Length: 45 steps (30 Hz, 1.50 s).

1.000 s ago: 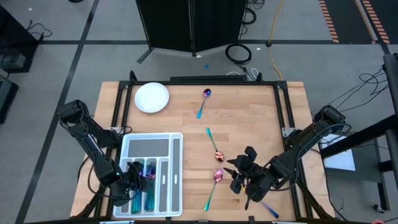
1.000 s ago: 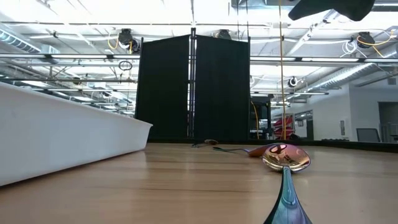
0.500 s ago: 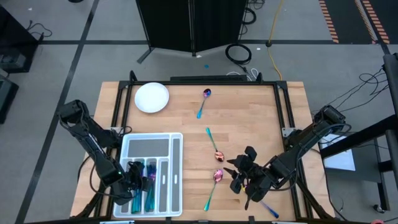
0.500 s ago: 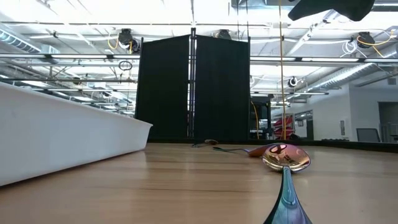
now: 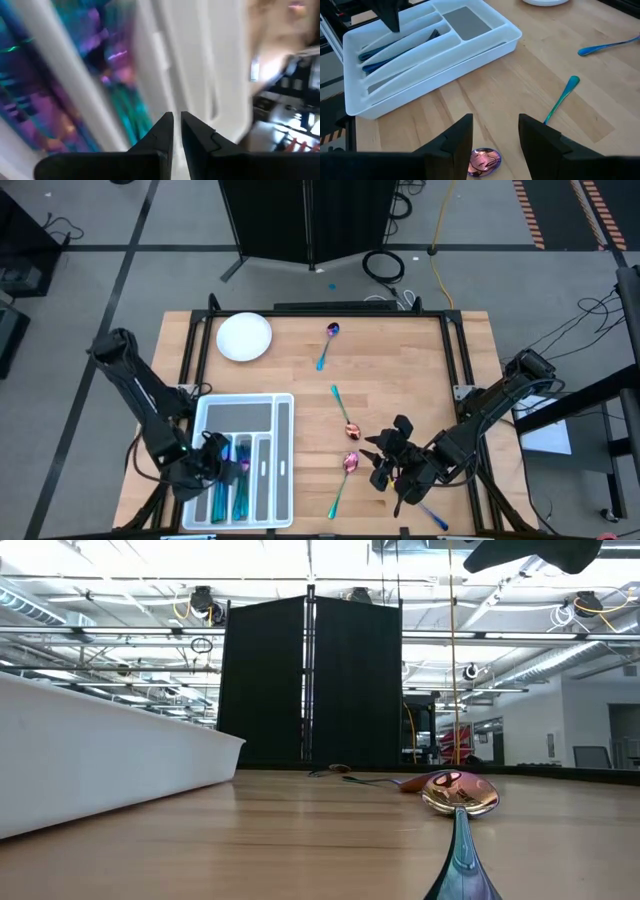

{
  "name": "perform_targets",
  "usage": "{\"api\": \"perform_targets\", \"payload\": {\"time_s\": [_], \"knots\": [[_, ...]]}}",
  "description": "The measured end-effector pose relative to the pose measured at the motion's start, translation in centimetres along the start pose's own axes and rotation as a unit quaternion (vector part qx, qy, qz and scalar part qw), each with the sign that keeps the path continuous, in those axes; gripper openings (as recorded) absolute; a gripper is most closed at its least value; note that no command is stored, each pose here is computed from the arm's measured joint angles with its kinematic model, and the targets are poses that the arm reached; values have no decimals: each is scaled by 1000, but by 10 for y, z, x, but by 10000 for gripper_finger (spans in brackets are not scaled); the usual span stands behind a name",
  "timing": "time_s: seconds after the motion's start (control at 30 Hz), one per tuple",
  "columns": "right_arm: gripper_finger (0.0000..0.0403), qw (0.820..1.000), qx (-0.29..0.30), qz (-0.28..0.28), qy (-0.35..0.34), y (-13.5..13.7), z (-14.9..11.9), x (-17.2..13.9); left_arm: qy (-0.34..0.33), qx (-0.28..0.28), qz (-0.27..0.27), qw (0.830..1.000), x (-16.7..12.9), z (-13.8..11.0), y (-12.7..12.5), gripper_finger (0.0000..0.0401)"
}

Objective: Sort silverware
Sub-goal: Put the iridescent blue spoon in the right slot of the silverware tray

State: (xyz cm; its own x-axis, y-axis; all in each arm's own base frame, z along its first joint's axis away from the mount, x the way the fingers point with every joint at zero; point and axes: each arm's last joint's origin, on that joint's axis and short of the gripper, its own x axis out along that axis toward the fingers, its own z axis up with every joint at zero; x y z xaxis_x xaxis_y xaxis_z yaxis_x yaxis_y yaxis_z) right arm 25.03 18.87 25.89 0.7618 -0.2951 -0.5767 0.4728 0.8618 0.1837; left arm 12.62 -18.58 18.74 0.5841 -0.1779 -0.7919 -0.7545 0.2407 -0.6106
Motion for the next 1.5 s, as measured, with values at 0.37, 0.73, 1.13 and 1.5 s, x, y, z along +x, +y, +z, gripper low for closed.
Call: {"api": "perform_targets", "payload": {"time_s": [0.37, 0.73, 1.13, 1.5], "knots": [[146, 1000, -24, 0, 0, 0, 0, 0, -157, 171, -167, 958, -28, 18, -60, 36], [146, 985, 16, 81, 149, 4, -7, 0, -318, 450, -224, 804, 0, 28, -117, 36], [146, 931, 108, 126, 324, 19, -46, -42, -303, 580, -266, 708, 42, 36, -133, 36], [146, 923, 110, 63, 364, 14, -81, -74, -296, 584, -263, 708, 47, 47, -135, 36]]}}
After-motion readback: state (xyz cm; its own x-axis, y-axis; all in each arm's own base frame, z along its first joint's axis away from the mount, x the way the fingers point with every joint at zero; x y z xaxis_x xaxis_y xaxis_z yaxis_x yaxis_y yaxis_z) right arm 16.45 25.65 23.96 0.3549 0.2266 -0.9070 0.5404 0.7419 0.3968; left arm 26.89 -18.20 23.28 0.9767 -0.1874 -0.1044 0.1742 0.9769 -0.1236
